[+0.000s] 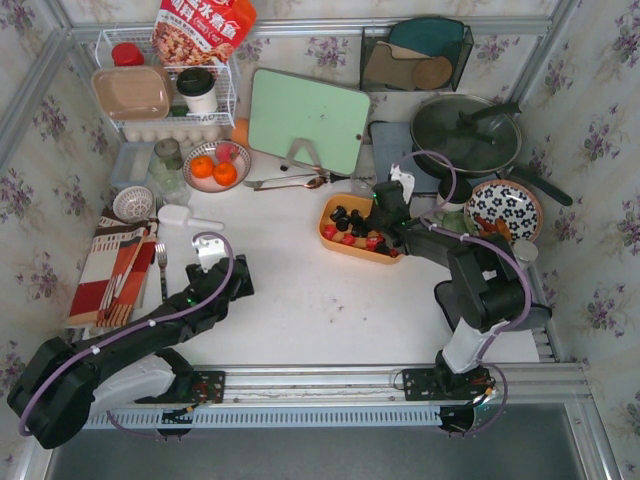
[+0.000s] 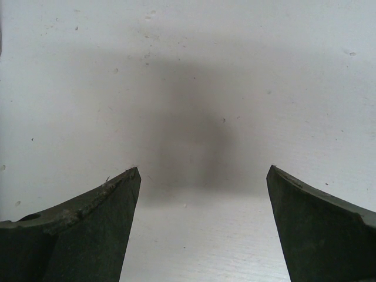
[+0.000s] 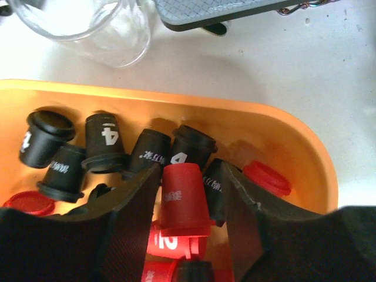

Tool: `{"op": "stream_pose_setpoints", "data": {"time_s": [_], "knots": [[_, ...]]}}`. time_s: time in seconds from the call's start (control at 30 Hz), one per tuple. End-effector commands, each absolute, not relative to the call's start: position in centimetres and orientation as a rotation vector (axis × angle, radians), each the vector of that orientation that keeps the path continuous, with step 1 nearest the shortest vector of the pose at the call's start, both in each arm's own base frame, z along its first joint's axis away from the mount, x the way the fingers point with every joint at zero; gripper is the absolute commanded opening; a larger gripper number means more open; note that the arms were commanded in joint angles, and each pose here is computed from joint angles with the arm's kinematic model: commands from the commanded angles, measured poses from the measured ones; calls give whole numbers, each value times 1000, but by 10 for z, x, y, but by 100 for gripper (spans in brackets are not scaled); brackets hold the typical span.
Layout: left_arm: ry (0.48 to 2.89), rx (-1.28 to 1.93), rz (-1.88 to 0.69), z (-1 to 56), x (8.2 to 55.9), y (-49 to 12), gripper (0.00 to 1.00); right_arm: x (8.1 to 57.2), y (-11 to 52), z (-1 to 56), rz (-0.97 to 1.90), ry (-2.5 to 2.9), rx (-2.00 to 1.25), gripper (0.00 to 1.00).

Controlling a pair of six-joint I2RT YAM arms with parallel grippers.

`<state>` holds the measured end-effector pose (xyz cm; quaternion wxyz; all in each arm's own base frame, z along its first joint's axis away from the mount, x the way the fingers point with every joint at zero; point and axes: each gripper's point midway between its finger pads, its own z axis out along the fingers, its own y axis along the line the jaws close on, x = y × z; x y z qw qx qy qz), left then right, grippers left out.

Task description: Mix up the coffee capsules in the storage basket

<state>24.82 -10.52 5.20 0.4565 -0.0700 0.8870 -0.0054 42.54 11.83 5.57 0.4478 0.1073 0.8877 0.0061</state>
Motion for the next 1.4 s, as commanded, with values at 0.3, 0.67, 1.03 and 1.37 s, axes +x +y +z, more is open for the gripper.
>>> {"op": "stream_pose_setpoints", "data": {"time_s": [0.3, 0.67, 1.03, 1.37], "knots": [[2180, -167, -19, 56, 254, -109, 91, 410, 155, 109, 303, 2179, 177, 61], [2176, -173, -21, 56, 252, -107, 91, 399, 127, 169, 218, 2029, 212, 63], [2171, -177, -26, 57, 251, -107, 91, 376, 84, 224, 102, 1802, 275, 71], [2172, -177, -26, 57, 251, -107, 91, 372, 110, 190, 176, 1974, 130, 100]]}}
